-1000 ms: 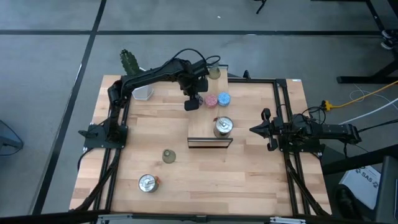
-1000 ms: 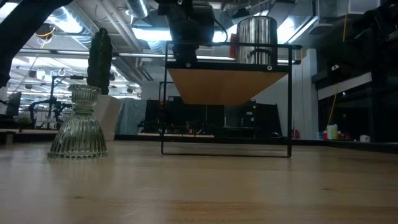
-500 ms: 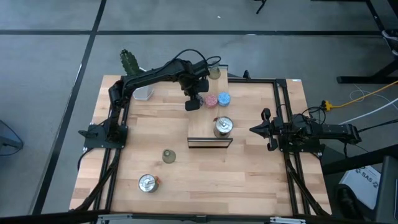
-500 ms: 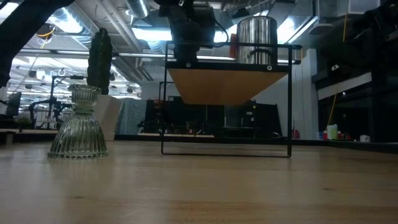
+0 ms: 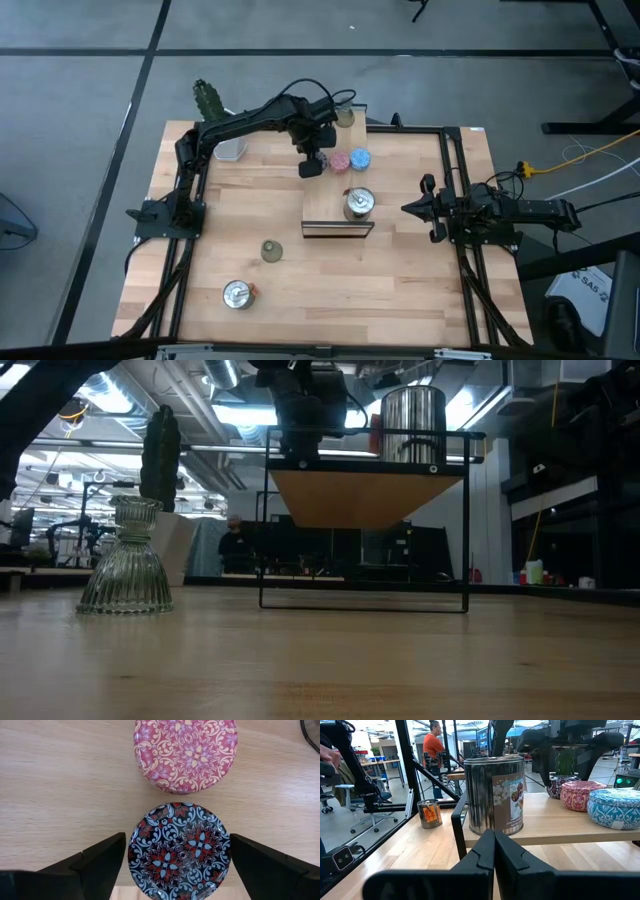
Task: Pick & Place candle stick holders
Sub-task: Put the black scented candle on the shelf, then put the transparent candle holder on the shelf
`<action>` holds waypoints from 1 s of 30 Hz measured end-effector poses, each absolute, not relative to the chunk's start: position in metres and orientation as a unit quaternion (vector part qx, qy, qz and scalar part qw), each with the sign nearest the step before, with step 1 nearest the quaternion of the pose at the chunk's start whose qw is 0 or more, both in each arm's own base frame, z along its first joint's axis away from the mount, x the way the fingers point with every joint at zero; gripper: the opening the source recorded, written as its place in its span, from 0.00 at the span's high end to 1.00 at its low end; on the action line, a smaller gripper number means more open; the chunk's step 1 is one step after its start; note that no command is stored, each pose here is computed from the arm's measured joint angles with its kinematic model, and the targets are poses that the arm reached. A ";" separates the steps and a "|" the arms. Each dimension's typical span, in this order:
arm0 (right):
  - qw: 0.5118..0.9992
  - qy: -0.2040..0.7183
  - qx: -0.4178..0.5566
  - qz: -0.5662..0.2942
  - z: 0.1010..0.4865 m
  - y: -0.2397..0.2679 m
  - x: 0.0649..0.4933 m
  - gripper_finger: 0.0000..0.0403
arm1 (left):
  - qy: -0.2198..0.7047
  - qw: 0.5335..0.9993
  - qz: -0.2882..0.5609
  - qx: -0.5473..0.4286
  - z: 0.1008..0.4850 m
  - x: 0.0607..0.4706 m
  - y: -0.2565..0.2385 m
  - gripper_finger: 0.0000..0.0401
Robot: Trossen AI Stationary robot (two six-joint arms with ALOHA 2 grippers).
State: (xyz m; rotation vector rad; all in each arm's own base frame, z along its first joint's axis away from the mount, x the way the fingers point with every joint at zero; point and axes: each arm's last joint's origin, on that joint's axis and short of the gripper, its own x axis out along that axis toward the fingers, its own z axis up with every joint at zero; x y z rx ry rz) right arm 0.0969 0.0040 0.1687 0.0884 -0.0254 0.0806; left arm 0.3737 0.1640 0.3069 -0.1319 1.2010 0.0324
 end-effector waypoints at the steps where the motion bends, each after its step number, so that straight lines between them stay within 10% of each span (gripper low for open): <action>1: 0.998 -0.013 0.044 0.040 0.169 0.004 0.097 0.99 | 0.564 0.823 0.017 -0.061 0.308 0.374 0.164 0.13; 30: 0.998 -0.013 0.044 0.040 0.169 0.004 0.097 0.99 | 0.525 0.849 0.044 -0.035 0.353 0.363 0.157 0.19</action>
